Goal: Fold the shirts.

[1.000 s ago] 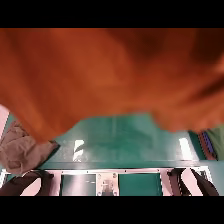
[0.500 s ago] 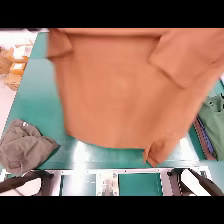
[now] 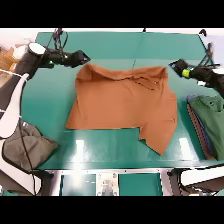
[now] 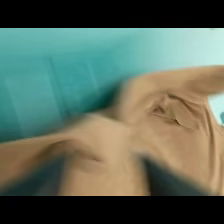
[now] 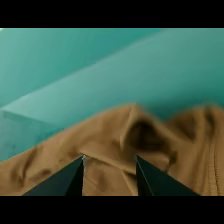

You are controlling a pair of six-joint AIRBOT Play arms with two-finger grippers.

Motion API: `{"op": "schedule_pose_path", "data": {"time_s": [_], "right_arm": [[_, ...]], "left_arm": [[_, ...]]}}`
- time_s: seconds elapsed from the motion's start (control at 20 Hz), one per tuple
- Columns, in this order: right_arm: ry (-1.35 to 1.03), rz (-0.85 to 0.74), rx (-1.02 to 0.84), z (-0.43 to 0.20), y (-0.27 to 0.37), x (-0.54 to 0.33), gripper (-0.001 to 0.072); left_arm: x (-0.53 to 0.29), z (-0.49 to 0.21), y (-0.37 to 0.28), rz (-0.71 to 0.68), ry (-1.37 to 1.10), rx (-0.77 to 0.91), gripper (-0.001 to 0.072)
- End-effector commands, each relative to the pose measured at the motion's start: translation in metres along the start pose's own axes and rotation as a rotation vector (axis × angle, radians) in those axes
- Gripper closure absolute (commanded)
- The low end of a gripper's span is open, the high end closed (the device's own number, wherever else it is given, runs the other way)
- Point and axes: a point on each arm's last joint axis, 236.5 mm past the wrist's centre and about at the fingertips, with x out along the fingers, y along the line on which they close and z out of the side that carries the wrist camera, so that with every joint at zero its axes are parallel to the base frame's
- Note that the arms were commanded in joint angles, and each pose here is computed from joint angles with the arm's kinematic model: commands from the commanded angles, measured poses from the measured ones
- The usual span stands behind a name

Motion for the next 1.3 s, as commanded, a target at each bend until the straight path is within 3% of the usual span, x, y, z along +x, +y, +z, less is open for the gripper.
{"op": "schedule_pose_path", "data": {"time_s": [0.0, 0.1, 0.2, 0.45, 0.85, 1.05, 1.25], "right_arm": [[0.086, 0.010, 0.067, -0.022, -0.029, 0.021, 0.0333], [0.130, 0.092, 0.078, -0.011, -0.024, -0.010, 0.0386], [0.198, 0.157, 0.108, -0.014, -0.022, -0.048, 0.0389], [0.319, 0.116, 0.209, -0.066, -0.046, -0.103, 0.0389], [0.369, 0.101, 0.279, -0.134, -0.049, -0.118, 0.0390], [0.371, 0.108, 0.278, -0.135, -0.046, -0.119, 0.0389], [0.364, 0.108, 0.266, -0.133, -0.044, -0.121, 0.0389]], "left_arm": [[0.001, -0.003, 0.014, -0.011, 0.023, -0.061, 0.0075], [-0.038, 0.003, 0.014, -0.054, 0.097, -0.086, 0.0076], [-0.087, -0.010, 0.026, -0.043, 0.224, -0.148, 0.0077], [-0.171, -0.104, 0.067, 0.234, 0.588, -0.266, 0.0076], [-0.160, -0.274, 0.090, 0.261, 0.703, -0.412, 0.0075], [-0.143, -0.297, 0.115, 0.308, 0.629, -0.414, 0.0076], [-0.105, -0.295, 0.092, 0.120, 0.584, -0.472, 0.0104]]}}
